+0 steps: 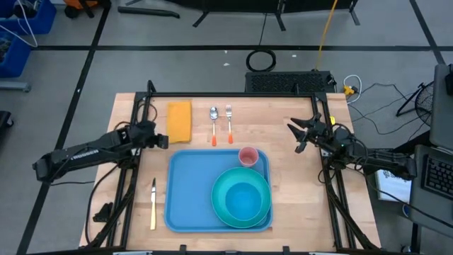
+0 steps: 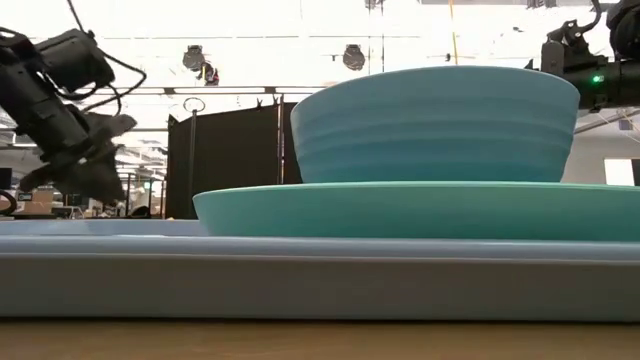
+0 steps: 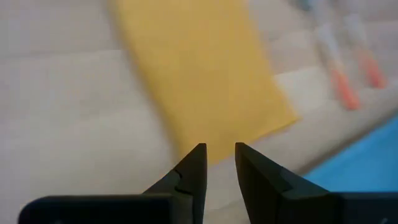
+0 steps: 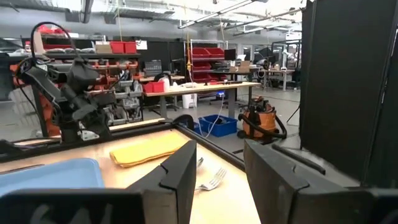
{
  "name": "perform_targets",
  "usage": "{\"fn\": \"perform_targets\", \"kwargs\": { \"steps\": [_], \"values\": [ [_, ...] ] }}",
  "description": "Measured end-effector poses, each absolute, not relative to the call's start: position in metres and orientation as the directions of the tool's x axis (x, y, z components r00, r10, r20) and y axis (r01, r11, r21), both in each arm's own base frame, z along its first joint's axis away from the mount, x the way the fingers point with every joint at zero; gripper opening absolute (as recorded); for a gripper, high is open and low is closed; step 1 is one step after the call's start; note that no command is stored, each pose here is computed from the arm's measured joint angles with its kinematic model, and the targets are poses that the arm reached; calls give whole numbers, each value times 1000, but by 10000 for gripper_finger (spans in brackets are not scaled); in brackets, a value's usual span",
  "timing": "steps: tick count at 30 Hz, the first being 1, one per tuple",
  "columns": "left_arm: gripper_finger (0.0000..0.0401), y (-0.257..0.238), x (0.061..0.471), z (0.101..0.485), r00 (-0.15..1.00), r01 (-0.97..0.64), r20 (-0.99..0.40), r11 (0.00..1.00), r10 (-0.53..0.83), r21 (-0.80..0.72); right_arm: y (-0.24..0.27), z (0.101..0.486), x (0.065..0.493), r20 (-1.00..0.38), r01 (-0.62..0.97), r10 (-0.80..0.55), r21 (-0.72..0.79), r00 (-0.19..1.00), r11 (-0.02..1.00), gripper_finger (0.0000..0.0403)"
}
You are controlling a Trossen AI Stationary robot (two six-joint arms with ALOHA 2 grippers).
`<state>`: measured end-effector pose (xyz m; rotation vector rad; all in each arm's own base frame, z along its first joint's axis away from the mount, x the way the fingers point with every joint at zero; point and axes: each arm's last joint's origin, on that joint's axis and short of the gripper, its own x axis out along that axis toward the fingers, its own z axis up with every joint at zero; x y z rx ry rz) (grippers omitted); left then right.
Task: Set up tray
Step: Put the yellow napkin on the blue tray
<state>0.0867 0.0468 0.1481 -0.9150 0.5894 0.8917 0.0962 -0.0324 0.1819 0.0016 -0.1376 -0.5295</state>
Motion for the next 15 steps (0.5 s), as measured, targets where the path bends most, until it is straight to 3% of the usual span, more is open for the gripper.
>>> {"fn": "perform_targets", "kwargs": {
  "steps": [3, 8, 15],
  "values": [
    [88, 49, 87, 147, 428, -901, -815, 253, 391, -352, -32, 182, 96, 130, 504, -504, 29, 854, 863, 125],
    [88, 57, 94, 144, 393, -918, -830, 219, 395, -331, -32, 182, 96, 130, 505, -504, 27, 854, 863, 125],
    [88, 59, 99, 129, 288, -953, -913, 179, 289, -244, -32, 182, 96, 130, 505, -504, 27, 854, 863, 125]
  ]
}}
